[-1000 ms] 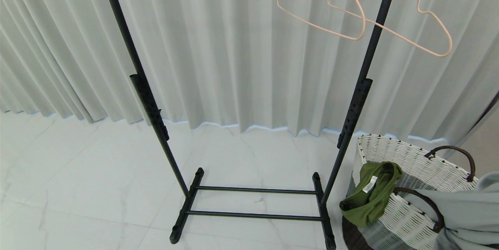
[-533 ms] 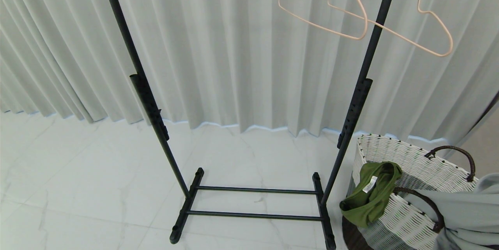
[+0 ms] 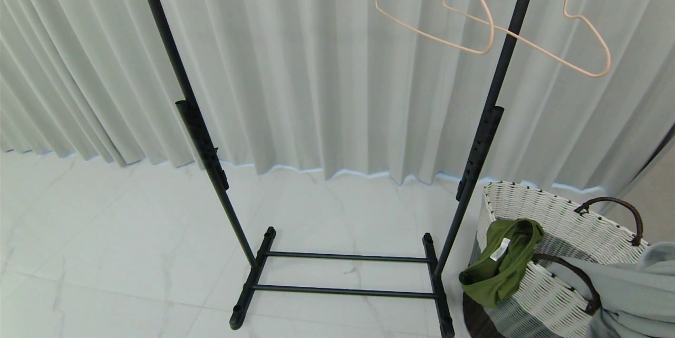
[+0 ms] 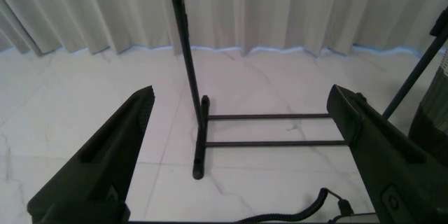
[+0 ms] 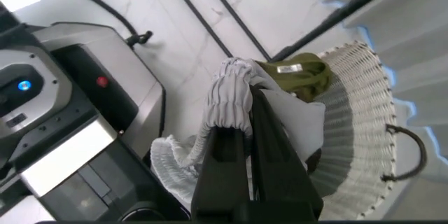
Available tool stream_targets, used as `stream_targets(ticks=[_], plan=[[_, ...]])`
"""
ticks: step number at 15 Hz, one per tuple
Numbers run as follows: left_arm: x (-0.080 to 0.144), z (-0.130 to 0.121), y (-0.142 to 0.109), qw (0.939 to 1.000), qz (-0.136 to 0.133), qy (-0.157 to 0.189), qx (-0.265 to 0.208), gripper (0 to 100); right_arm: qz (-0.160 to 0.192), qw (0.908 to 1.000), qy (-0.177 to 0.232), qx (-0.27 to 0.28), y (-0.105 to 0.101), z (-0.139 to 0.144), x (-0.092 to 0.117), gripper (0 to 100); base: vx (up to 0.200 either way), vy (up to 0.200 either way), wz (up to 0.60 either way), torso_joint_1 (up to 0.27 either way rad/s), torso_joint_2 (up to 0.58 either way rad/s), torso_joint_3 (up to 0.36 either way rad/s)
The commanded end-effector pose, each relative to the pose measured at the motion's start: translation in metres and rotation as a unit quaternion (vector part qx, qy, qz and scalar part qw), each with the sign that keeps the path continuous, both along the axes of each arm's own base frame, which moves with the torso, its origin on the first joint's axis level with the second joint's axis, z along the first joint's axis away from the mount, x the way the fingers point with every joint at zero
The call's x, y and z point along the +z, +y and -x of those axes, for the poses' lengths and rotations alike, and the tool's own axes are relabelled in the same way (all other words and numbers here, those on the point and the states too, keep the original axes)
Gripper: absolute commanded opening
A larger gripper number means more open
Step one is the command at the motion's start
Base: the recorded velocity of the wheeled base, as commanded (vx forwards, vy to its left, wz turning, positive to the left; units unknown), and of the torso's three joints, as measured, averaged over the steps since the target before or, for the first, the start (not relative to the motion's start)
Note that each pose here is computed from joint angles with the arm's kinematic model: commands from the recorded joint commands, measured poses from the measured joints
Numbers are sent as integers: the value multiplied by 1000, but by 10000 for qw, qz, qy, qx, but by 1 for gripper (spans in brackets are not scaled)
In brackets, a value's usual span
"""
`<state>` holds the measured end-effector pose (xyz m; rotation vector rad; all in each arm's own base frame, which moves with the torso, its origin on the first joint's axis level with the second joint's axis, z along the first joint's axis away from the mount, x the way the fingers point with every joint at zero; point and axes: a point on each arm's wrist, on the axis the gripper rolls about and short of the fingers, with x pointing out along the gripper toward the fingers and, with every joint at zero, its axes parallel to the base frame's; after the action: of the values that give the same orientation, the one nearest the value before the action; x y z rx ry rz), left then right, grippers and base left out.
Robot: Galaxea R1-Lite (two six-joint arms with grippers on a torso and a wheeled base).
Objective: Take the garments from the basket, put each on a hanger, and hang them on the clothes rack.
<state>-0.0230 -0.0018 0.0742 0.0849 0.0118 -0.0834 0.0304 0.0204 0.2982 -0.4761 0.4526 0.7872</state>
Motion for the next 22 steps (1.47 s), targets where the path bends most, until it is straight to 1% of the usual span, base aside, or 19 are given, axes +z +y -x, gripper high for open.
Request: stream_targets(ticks=[1,5,7,9,12,15,22], plan=[[0,0,0,10000,-2,0,0,100,0,9998,79,184,2,-1,-3,0,0,0,0,0,0,0],[0,0,0,10000,-2,0,0,100,-278,9960,393,749,11,-10,-4,0,0,0,0,0,0,0],[0,0,0,10000,-2,0,0,100,-324,9954,402,801,17,-21,-7,0,0,0,0,0,0,0],[0,0,0,10000,-2,0,0,100,-421,9957,367,735,21,-29,-9,0,0,0,0,0,0,0],[0,0,0,10000,-2,0,0,100,-503,9965,400,531,21,-29,-9,0,0,0,0,0,0,0],[0,0,0,10000,-2,0,0,100,-426,9979,405,259,19,-28,-13,0,0,0,0,0,0,0],[0,0,0,10000,-63,-5,-9,100,-331,9989,332,44,17,-27,-13,0,0,0,0,0,0,0]])
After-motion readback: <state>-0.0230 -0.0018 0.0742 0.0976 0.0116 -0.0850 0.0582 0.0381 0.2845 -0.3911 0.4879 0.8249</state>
